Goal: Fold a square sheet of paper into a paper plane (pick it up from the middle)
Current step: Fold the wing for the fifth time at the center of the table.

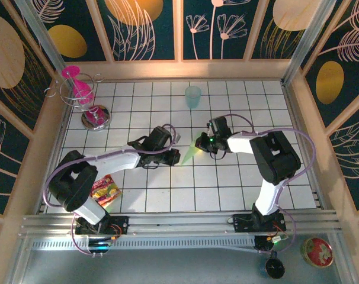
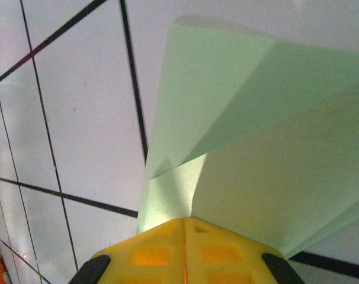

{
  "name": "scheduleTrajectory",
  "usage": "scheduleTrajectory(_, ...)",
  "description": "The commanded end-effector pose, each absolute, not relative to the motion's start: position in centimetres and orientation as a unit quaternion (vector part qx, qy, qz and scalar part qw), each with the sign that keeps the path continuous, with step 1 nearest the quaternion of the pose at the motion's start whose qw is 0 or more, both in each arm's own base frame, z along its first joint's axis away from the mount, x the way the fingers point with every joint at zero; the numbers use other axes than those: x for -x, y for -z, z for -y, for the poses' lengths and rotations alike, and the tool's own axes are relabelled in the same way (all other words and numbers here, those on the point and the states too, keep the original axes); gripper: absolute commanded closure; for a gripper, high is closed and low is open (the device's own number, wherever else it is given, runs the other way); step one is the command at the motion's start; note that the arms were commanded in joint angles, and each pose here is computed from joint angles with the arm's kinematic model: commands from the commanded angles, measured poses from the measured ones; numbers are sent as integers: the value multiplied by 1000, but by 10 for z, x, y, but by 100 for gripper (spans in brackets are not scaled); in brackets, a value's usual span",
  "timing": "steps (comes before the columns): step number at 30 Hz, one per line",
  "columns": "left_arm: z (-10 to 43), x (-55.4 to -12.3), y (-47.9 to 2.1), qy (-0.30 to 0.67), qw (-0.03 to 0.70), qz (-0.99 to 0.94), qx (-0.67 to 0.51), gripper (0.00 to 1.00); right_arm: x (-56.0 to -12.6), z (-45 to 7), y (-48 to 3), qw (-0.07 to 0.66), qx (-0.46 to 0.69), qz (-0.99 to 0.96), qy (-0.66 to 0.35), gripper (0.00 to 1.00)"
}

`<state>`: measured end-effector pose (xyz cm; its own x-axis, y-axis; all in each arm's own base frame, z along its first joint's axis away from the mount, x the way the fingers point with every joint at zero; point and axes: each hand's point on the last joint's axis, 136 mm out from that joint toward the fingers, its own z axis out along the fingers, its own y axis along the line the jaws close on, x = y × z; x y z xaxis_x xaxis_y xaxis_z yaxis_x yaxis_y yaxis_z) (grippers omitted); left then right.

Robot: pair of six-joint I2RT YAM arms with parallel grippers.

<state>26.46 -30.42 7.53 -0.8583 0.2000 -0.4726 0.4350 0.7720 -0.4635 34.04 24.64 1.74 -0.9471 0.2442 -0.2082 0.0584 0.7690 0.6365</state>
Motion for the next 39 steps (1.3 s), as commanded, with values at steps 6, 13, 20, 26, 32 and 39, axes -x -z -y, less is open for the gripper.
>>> scheduleTrajectory(6, 333, -273, -65, 348, 177, -909, -146, 100, -317, -253, -3, 95, -86, -940, -317, 92)
scheduleTrajectory(13, 344, -289, -49, 341, 174, -914, -135, 100, -320, -257, -6, 97, -81, -937, -327, 92)
scheduleTrajectory(20, 346, -300, -29, 324, 163, -924, -122, 100, -324, -254, -12, 108, -81, -933, -335, 93)
scheduleTrajectory(26, 332, -288, 0, 289, 123, -943, -107, 100, -329, -250, -14, 120, -77, -928, -344, 93)
scheduleTrajectory(32, 311, -270, 25, 251, 82, -960, -98, 100, -342, -227, -11, 144, -89, -921, -350, 93)
scheduleTrajectory(39, 297, -253, 38, 236, 59, -965, -94, 100, -369, -188, -1, 167, -127, -919, -334, 93)
